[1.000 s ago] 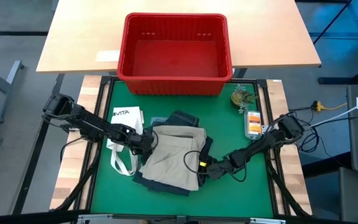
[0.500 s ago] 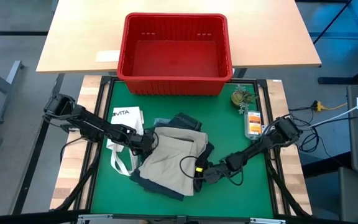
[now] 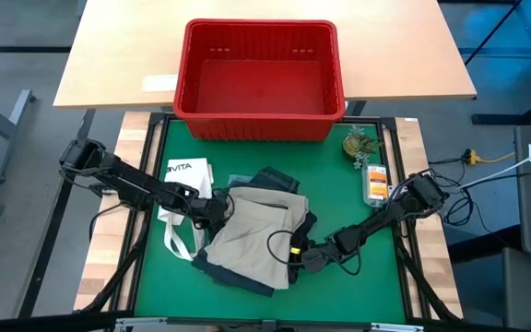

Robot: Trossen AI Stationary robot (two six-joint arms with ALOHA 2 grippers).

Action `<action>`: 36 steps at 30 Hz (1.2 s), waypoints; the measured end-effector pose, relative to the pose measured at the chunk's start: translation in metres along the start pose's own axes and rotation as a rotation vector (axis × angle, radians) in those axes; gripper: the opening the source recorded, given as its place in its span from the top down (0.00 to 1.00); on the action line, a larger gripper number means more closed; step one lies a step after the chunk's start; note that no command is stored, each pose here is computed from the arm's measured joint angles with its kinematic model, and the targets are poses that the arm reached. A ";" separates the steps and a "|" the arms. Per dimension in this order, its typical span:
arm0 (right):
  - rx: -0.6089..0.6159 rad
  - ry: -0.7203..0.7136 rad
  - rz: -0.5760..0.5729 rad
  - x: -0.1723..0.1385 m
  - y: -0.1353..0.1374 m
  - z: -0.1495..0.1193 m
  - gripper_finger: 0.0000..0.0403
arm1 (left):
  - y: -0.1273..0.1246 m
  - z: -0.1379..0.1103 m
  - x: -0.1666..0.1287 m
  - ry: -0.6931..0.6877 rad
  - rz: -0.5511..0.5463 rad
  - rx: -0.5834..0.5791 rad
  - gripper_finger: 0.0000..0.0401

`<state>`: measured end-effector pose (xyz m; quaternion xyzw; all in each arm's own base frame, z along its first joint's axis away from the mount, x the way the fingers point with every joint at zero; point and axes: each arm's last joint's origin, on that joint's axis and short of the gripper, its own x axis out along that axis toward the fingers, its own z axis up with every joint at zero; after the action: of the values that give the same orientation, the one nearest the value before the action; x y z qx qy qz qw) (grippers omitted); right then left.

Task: Fold Laundry from Bin
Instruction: Put the stacked clothes into the red bin

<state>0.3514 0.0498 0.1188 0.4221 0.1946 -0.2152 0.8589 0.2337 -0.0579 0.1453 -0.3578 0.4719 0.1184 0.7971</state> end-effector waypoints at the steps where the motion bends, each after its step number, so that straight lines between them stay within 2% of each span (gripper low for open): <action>1: 0.001 -0.004 0.001 0.000 0.000 0.000 0.89 | -0.001 0.001 -0.002 -0.008 -0.008 0.000 0.91; 7: -0.017 -0.043 0.040 0.000 0.005 0.004 0.96 | -0.003 0.004 -0.012 -0.057 -0.034 -0.001 0.91; 14: -0.016 -0.062 0.096 0.005 0.012 0.028 0.93 | -0.005 0.009 -0.014 -0.073 -0.067 -0.004 0.91; 19: -0.040 -0.068 0.098 0.008 0.009 0.039 0.94 | -0.007 0.014 -0.019 -0.091 -0.078 0.011 0.91; 29: -0.089 -0.148 0.101 -0.002 0.014 0.062 0.94 | -0.004 0.028 -0.042 -0.197 -0.120 -0.005 0.91; 36: -0.096 -0.198 0.120 -0.011 0.013 0.088 0.94 | -0.002 0.039 -0.051 -0.247 -0.132 -0.014 0.91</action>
<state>0.3627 -0.0123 0.1830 0.3679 0.0933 -0.1946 0.9045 0.2337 -0.0250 0.2001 -0.3762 0.3451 0.1123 0.8525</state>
